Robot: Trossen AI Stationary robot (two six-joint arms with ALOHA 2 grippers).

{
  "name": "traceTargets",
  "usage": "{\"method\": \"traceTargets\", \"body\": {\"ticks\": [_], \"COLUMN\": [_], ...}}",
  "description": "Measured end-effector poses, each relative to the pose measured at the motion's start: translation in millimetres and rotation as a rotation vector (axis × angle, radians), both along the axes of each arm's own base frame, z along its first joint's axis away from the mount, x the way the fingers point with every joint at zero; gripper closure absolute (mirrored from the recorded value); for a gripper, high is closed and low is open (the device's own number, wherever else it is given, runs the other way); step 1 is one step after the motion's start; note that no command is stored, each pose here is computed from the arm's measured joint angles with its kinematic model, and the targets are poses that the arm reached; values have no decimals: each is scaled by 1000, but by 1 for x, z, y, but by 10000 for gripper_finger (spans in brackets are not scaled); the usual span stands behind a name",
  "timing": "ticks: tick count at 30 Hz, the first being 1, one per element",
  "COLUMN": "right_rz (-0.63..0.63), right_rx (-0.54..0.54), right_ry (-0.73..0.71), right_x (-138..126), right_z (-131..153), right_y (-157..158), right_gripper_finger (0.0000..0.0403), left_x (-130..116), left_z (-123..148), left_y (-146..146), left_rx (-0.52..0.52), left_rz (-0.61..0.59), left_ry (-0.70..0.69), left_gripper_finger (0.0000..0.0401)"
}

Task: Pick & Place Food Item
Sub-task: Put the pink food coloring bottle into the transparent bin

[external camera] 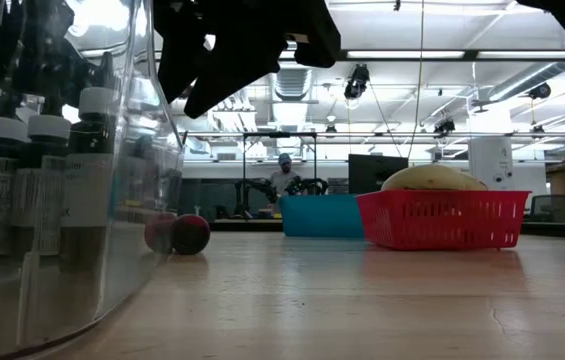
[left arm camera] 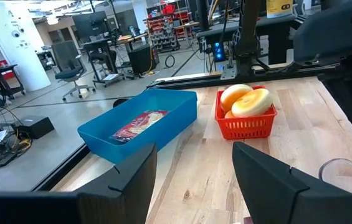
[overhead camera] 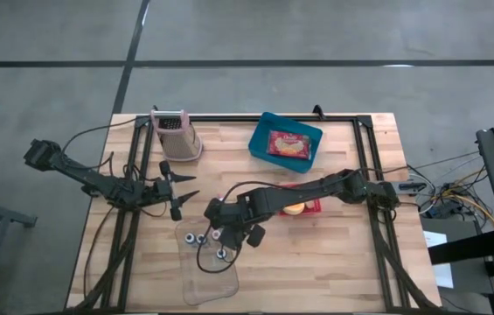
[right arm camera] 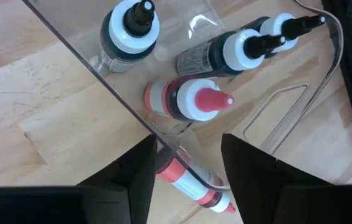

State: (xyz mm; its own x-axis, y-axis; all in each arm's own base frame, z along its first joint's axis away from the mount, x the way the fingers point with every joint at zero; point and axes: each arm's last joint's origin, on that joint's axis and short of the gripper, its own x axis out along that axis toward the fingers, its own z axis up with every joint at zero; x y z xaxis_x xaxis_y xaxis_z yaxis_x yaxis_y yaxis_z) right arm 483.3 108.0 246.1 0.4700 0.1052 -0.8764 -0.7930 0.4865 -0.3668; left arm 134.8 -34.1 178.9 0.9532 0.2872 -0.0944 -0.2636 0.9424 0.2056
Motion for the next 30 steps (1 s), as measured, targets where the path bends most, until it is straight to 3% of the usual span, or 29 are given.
{"method": "traceTargets", "body": {"ticks": [10,12,16,21,30], "right_rz": [-139,-206,-301,-302,-329], "right_rx": [-18,36,258,526,539], "right_ry": [-24,-32,-23,-55,-174], "right_x": [0,0,-5,-8,-11], "right_z": [4,11,35,66,88], "right_y": [-3,-8,-30,-56,-76], "right_gripper_finger": [238,238,239,243,243], "left_x": [0,0,0,0,0], "left_z": [0,-1,-3,-3,-5], "left_y": [0,0,0,-2,-2], "left_rx": [2,-2,-9,-34,-56], "left_rz": [-1,-1,-2,-62,-74], "left_ry": [4,10,22,23,37], "left_gripper_finger": [188,188,188,188,188]}}
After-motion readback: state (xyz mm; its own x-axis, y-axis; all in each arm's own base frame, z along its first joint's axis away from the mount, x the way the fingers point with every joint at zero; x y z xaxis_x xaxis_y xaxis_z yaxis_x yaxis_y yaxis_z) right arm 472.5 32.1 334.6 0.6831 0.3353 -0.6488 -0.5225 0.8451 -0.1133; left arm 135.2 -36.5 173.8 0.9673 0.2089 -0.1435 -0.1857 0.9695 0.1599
